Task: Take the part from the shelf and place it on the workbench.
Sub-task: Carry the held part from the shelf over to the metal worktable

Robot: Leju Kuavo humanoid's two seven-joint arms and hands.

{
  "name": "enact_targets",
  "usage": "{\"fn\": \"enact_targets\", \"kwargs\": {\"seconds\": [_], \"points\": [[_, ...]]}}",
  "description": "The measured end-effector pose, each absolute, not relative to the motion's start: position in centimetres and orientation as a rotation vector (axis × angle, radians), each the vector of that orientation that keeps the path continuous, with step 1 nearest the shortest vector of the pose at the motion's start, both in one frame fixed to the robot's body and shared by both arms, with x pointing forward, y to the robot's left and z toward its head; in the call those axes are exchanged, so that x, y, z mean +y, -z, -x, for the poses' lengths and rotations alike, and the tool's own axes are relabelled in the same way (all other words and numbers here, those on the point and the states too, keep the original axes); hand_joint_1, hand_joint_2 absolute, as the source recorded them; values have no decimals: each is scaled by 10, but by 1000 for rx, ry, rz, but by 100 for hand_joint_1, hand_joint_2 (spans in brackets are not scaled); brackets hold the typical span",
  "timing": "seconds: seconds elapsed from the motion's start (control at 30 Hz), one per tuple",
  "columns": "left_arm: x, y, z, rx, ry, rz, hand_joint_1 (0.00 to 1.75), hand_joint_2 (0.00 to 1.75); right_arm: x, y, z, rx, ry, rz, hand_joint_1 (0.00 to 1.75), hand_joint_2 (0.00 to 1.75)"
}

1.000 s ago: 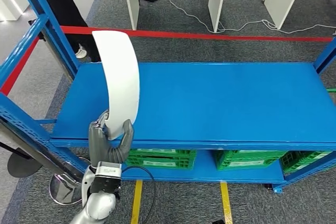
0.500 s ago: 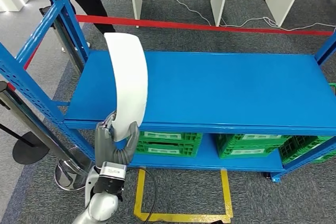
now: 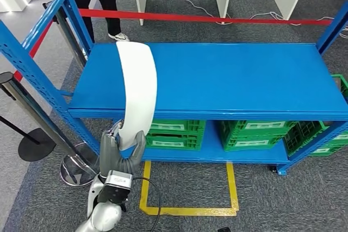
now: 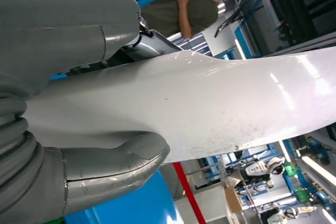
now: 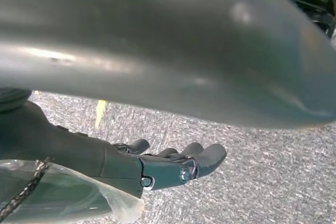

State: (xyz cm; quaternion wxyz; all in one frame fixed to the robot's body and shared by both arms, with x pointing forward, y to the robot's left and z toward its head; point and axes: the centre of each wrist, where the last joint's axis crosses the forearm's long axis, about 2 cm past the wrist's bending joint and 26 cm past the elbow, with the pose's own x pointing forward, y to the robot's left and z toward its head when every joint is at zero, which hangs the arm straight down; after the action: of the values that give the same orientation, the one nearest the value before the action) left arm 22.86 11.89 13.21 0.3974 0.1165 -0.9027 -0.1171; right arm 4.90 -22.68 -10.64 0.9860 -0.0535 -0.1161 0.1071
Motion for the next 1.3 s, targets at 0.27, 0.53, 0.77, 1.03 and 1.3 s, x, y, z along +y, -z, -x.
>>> {"fn": "enact_targets", "kwargs": {"seconds": [0.27,0.53,0.77,1.03,1.3], "points": [[121,-130,-226,-2273,302,-282,175,175,-227,106,-51,-251,-193,111,0,0],[126,-122,-221,-2237,282,-269,175,175,-228,106,-53,-255,-155,115,0,0],[135,-112,-213,-2199,283,-299,175,175,-225,106,-48,-242,-140,117,0,0],[142,-104,-205,-2163,294,-308,175,175,-218,106,-44,-262,-97,114,0,0],[142,-102,-203,-2139,326,-285,175,175,-211,105,-39,-245,-43,94,0,0]]}}
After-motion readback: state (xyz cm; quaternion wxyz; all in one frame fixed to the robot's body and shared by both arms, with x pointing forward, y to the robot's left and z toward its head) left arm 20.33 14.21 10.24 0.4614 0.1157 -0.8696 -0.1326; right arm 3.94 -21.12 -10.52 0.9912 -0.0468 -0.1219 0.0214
